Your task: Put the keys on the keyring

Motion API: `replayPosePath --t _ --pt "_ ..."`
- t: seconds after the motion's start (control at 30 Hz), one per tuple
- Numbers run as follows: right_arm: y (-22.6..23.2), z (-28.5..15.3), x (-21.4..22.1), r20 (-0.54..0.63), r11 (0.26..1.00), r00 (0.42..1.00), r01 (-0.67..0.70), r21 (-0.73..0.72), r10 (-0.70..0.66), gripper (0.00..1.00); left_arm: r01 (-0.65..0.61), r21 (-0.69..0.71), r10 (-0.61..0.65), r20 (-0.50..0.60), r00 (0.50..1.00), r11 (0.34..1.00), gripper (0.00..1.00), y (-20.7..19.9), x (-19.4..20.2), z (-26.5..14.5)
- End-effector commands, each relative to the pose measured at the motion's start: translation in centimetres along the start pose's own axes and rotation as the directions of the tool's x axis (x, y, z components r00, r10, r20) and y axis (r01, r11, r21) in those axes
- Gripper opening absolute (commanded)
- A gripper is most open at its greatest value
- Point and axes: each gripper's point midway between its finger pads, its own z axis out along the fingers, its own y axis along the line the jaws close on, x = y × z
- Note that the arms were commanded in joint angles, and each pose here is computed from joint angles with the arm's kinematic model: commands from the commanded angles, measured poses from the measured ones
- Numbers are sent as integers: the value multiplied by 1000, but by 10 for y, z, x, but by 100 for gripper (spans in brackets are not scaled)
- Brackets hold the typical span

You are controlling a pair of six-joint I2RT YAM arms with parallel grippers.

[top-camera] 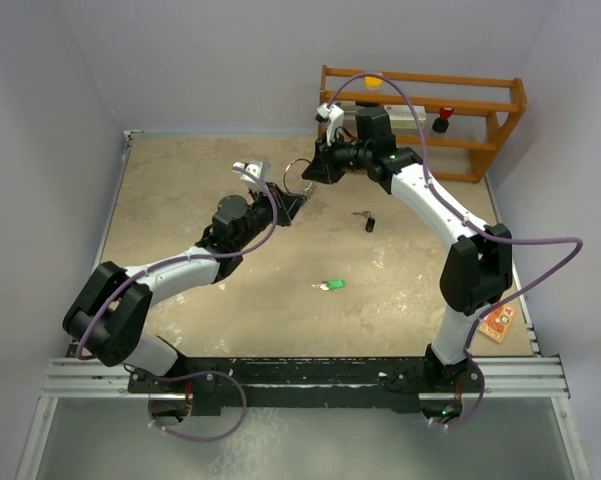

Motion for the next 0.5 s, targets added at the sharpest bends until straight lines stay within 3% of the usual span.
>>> replayPosePath --t 0.0,0.47 --pt "21 -7 -7 -5 997 1000 -14 -73 13 0 17 22 -21 183 983 1000 6 -18 -63 2" --pt "21 -6 -5 -8 996 1000 -17 -84 16 0 11 34 -17 193 981 999 19 -20 -63 -1"
